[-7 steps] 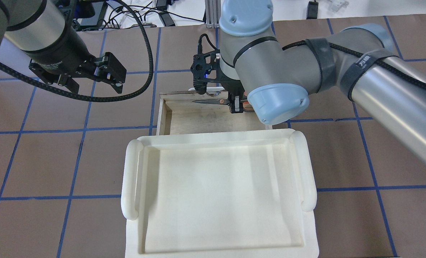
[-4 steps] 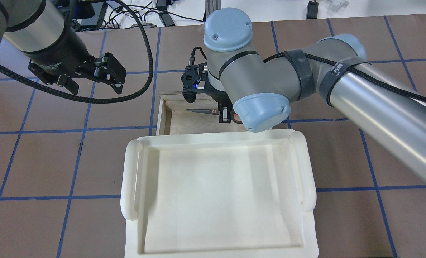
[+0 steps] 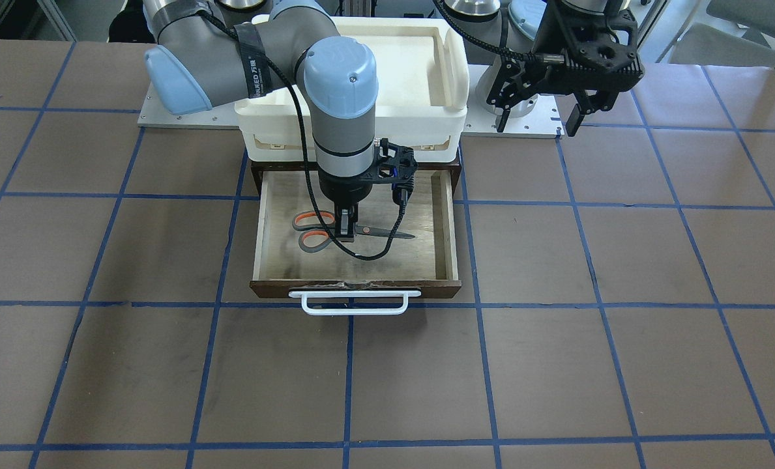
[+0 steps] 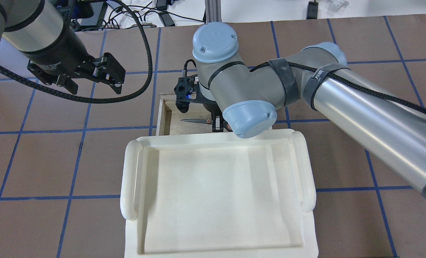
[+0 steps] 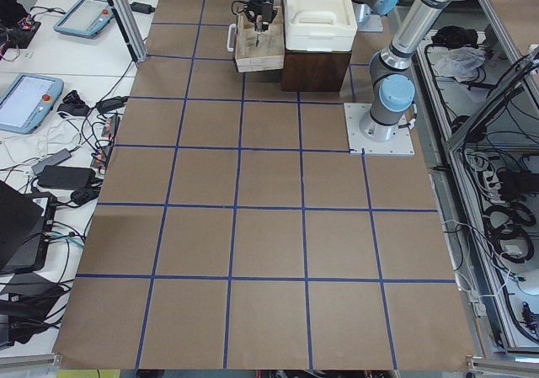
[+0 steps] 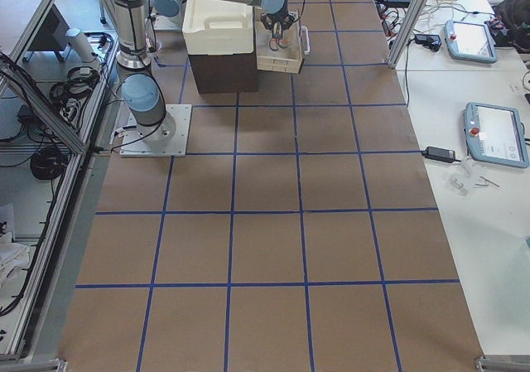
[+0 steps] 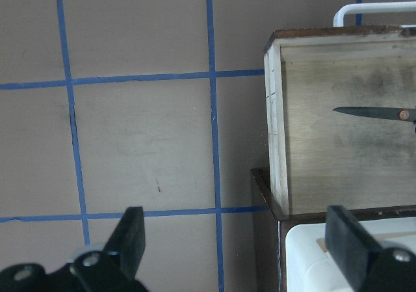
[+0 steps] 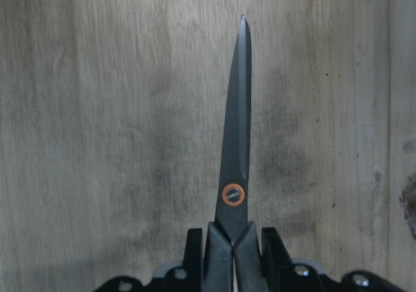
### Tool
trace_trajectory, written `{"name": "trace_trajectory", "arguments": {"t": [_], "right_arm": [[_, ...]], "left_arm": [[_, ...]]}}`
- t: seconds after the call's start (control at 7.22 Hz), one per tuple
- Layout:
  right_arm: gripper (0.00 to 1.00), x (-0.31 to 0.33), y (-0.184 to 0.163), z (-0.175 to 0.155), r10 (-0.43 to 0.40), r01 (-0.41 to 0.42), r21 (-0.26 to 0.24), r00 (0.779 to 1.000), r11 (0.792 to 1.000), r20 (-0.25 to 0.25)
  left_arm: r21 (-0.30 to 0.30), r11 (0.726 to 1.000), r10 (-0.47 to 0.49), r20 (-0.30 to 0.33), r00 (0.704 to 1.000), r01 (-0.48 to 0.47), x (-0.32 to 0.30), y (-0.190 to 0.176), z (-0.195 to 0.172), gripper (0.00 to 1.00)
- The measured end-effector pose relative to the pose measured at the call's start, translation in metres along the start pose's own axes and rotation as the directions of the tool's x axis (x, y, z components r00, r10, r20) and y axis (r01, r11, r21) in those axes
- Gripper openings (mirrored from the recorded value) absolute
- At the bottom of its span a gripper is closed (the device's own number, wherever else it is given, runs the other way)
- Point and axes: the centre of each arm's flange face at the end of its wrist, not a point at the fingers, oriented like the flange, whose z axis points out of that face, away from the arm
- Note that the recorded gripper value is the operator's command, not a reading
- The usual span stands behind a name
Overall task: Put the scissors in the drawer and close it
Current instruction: 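Lower the scissors into the drawer and open the right gripper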
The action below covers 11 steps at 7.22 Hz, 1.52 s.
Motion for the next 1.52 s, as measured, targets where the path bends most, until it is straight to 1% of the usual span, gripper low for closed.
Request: {"name": "trace_trajectory", "arguments": {"t": [0.14, 0.42, 0.55, 0.69, 0.83, 0.97, 1.11, 1.25, 1.39, 1.52], "right_arm": [[0.11, -0.001, -0.002, 0.006, 0.007, -0.006, -0.004, 1.0, 1.0, 0.01], [0.18, -0.006, -0.005, 0.02, 0.044, -0.044, -0.018, 0.998, 0.999, 0.032], [0.44, -0.008, -0.006, 0.027, 0.052, -0.052, -0.023, 0.998, 0.998, 0.039], [0.58, -0.008, -0.007, 0.031, 0.053, -0.052, -0.023, 0.998, 0.998, 0.037], [0.87, -0.008, -0.008, 0.034, 0.057, -0.056, -0.022, 0.998, 0.998, 0.036], [0.94, -0.008, -0.009, 0.035, 0.06, -0.06, -0.022, 0.998, 0.998, 0.036], [0.99, -0.007, -0.01, 0.034, 0.06, -0.059, -0.02, 0.998, 0.998, 0.032], [1.0, -0.005, -0.011, 0.027, 0.061, -0.061, -0.013, 0.998, 0.998, 0.021], [1.0, -0.001, -0.012, 0.011, 0.065, -0.065, -0.004, 0.998, 0.998, 0.011], [1.0, 0.005, -0.01, -0.012, 0.071, -0.071, 0.0, 0.997, 0.997, 0.017]], "left_arm": [[0.0, 1.0, 0.0, 0.0, 1.0, 0.0, 0.0, 0.001, -0.001, 1.0], [0.0, 1.0, 0.0, 0.0, 1.0, 0.0, 0.0, 0.001, -0.001, 1.0], [0.0, 1.0, 0.0, 0.0, 1.0, 0.0, 0.001, 0.001, -0.001, 1.0], [0.0, 1.0, 0.0, 0.0, 1.0, 0.0, 0.001, 0.002, -0.001, 1.0], [0.001, 1.0, 0.001, 0.0, 1.0, -0.001, 0.001, 0.002, -0.001, 1.0], [0.001, 1.0, 0.002, 0.0, 1.0, -0.002, 0.002, 0.002, -0.002, 1.0], [0.0, 1.0, 0.002, 0.0, 1.0, -0.002, 0.002, 0.002, -0.002, 1.0], [0.0, 1.0, 0.002, 0.0, 1.0, -0.002, 0.002, 0.002, -0.001, 1.0], [-0.001, 1.0, 0.002, 0.0, 1.0, -0.002, 0.002, 0.002, -0.001, 1.0], [-0.001, 1.0, 0.002, 0.0, 1.0, -0.002, 0.002, 0.002, -0.001, 1.0]]}}
